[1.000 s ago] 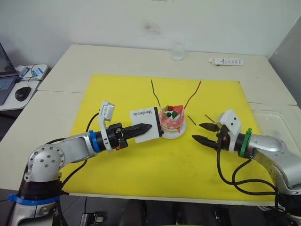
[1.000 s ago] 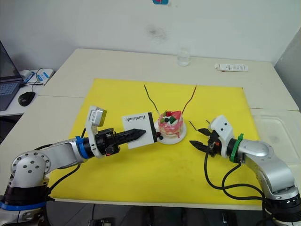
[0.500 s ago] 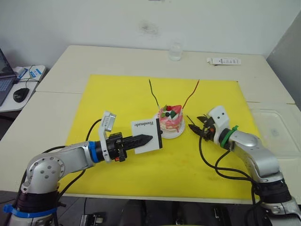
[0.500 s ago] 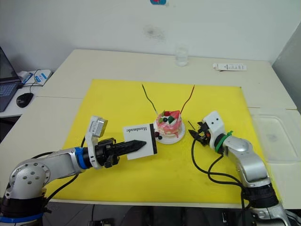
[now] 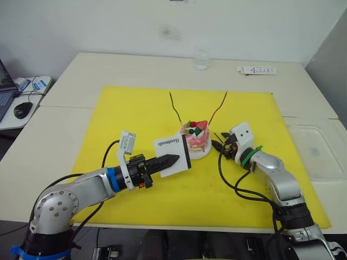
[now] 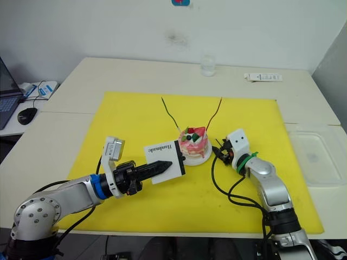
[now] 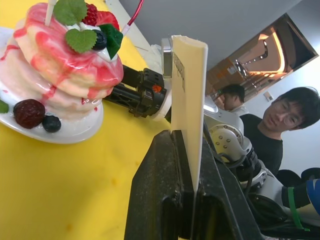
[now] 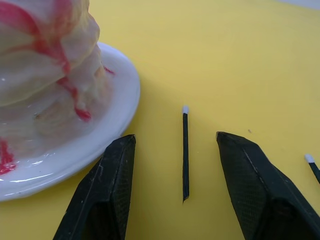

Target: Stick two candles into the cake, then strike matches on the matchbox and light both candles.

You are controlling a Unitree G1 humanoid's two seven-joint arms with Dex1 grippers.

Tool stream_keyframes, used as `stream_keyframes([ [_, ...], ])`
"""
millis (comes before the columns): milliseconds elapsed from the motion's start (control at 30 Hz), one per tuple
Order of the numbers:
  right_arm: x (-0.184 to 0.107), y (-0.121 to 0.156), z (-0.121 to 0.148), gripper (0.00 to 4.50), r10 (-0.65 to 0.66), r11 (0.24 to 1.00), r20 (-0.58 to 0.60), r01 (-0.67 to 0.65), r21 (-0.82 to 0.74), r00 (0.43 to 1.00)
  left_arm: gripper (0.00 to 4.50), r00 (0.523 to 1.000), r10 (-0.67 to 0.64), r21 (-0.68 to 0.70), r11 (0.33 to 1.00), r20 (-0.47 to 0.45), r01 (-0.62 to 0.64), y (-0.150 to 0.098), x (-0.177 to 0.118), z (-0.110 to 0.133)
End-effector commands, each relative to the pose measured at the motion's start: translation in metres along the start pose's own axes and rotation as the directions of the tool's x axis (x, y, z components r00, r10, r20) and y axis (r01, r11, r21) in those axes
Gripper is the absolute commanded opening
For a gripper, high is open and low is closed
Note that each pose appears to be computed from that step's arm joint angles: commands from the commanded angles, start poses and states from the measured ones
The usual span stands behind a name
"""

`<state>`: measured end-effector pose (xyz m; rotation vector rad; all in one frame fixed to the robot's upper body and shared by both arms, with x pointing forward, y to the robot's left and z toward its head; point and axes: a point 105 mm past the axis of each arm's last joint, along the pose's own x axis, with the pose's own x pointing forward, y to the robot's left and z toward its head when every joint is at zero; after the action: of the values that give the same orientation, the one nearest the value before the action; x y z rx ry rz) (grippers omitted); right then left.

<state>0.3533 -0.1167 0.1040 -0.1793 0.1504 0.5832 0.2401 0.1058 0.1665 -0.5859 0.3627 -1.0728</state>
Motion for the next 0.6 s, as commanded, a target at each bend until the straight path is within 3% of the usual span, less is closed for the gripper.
stream_keyframes([
  [33, 0.003, -0.002, 0.006, 2.50, -0.025, 1.000, 0.023, 0.025, 0.004, 0.999, 0.00, 0.999, -0.036, 0.024, 0.999, 0.025, 0.035, -0.011, 0.001, 0.007],
  [133, 0.005, -0.005, 0.006, 1.77, -0.046, 0.998, 0.027, 0.045, 0.032, 0.999, 0.00, 0.999, -0.034, 0.025, 0.999, 0.028, 0.033, -0.010, 0.002, 0.008],
  [300, 0.009, -0.003, 0.003, 0.02, -0.046, 0.998, 0.020, 0.046, 0.031, 0.999, 0.00, 0.999, -0.039, 0.025, 0.999, 0.027, 0.038, -0.011, 0.004, 0.009],
  [600, -0.013, -0.012, 0.010, 0.02, -0.042, 0.999, 0.025, 0.042, -0.014, 0.999, 0.00, 0.999, -0.040, 0.015, 0.999, 0.029, 0.039, -0.013, 0.006, 0.009],
])
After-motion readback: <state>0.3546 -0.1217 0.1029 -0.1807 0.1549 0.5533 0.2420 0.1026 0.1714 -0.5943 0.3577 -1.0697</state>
